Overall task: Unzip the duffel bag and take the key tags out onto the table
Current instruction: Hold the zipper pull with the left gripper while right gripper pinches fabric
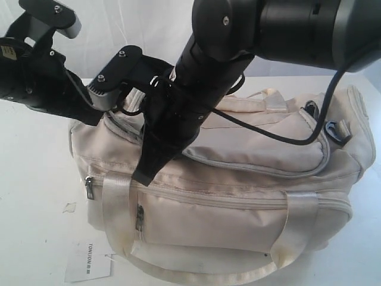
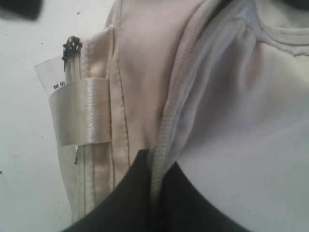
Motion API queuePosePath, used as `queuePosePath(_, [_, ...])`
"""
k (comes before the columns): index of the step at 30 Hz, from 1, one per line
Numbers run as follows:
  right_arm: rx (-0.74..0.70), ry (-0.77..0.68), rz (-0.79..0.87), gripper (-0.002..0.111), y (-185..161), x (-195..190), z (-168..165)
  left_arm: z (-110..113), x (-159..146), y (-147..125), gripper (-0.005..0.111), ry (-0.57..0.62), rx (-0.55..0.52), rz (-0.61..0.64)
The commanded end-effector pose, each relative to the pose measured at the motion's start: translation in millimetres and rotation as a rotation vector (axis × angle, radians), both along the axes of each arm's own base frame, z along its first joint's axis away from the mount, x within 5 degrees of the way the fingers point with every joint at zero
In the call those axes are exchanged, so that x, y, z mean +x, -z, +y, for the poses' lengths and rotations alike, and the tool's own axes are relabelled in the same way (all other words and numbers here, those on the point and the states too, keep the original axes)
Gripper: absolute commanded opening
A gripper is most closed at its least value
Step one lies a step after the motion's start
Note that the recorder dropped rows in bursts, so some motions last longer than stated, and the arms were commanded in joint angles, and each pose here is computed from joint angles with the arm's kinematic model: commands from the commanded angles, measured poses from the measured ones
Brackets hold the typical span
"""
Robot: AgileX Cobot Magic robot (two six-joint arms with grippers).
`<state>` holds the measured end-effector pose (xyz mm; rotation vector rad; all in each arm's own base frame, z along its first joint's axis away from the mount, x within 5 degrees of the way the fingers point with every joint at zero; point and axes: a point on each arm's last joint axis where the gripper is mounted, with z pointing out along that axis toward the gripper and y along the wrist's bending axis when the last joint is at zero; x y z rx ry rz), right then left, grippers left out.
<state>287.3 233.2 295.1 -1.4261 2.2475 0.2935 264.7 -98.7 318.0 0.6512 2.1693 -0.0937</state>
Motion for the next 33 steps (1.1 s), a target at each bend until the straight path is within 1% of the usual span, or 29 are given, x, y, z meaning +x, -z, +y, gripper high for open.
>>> queuePosePath(1, [0.003, 0.025, 0.053, 0.000, 1.0, -6.0, 1.3, -2.8, 17.5, -3.3, 0.000, -0.016, -0.013, -0.046])
queuePosePath(4, [0.005, 0.032, 0.057, 0.000, 1.0, -6.0, 1.3, -7.1, 29.5, 0.0, 0.000, -0.016, -0.006, -0.026])
queuePosePath(9, [0.004, 0.041, 0.067, 0.000, 1.2, -6.4, 1.0, -15.2, 52.5, -3.7, 0.000, -0.016, -0.011, -0.038])
queuePosePath(13, [0.005, 0.049, 0.072, 0.000, 1.3, -6.6, 0.9, -16.1, 64.1, -2.2, 0.000, -0.024, -0.004, -0.019])
queuePosePath(16, [0.015, 0.064, 0.058, 0.000, -0.9, -5.8, 0.6, -14.8, 57.1, 2.8, 0.000, -0.020, 0.027, 0.106])
queuePosePath(18, [0.027, 0.068, 0.042, 0.000, -2.2, -4.6, 1.2, -12.1, 42.6, -2.9, 0.000, -0.017, 0.022, 0.184])
queuePosePath(21, [0.027, 0.068, 0.041, 0.000, -2.2, -4.6, 1.2, -7.5, 22.4, -15.3, 0.000, -0.008, 0.019, 0.247])
queuePosePath(24, [0.032, 0.079, 0.057, 0.000, -2.1, -5.4, 1.3, -6.3, 7.0, -28.9, 0.000, 0.017, -0.017, 0.253])
queuePosePath(26, [0.039, 0.094, 0.064, 0.000, -2.2, -5.4, 1.5, -9.2, 1.1, -35.2, 0.000, 0.066, -0.048, 0.241])
queuePosePath(31, [0.059, 0.099, 0.041, 0.001, -5.1, -3.7, 2.6, -12.7, -4.3, -32.9, 0.000, 0.124, -0.058, 0.281])
queuePosePath(33, [0.056, 0.094, 0.040, 0.013, -8.1, -5.7, 1.0, -13.3, -6.5, -30.9, 0.000, 0.133, -0.064, 0.302])
